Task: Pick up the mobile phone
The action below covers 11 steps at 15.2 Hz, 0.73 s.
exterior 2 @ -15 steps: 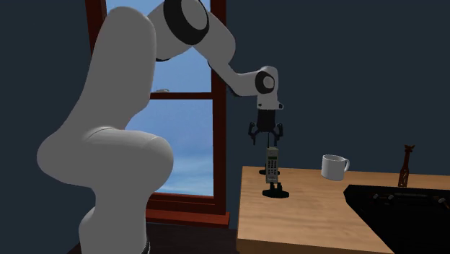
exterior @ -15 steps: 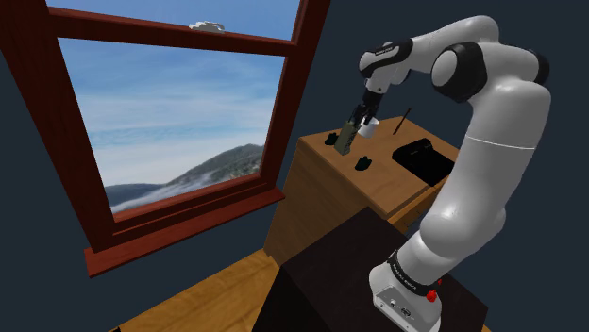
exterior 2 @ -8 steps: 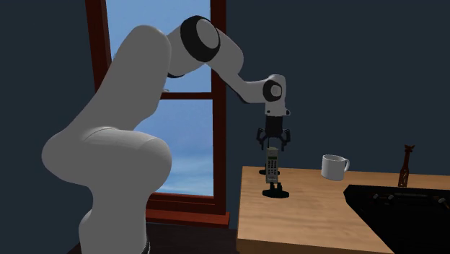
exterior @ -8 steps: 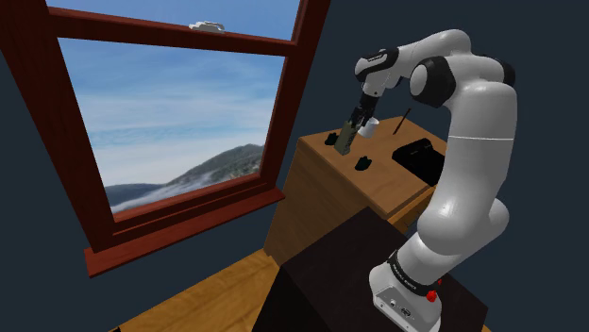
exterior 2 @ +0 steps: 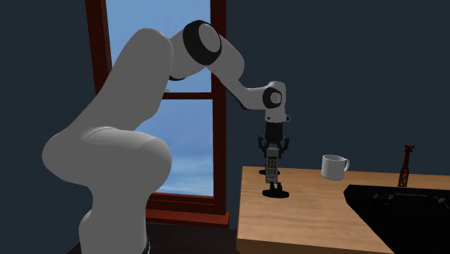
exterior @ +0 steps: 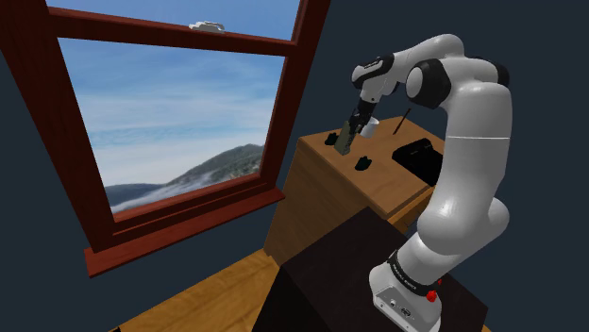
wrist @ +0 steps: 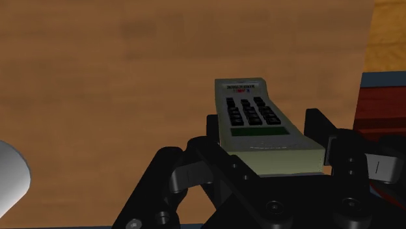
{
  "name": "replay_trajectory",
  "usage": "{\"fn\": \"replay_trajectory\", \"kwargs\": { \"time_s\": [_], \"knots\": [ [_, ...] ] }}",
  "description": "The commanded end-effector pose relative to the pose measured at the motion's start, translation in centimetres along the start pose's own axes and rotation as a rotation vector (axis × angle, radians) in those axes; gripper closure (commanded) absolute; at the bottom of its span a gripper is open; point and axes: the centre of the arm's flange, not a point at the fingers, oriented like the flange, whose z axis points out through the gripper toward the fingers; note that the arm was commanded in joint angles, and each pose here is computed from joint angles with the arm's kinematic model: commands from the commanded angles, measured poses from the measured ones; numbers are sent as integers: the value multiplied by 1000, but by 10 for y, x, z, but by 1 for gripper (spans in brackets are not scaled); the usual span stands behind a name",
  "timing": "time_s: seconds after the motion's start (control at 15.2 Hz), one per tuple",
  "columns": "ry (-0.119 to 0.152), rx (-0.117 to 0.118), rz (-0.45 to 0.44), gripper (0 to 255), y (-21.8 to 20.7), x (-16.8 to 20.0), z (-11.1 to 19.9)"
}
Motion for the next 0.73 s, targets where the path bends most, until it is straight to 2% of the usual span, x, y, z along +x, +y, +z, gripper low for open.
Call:
{"fn": "replay_trajectory", "kwargs": {
  "time_s": [0.0, 0.46, 0.66],
  "knots": [
    [0, 1, -1, 255, 0, 0, 1],
    [0, 1, -1, 255, 0, 0, 1],
    [0, 1, -1, 255, -1, -1, -15]
  ]
}}
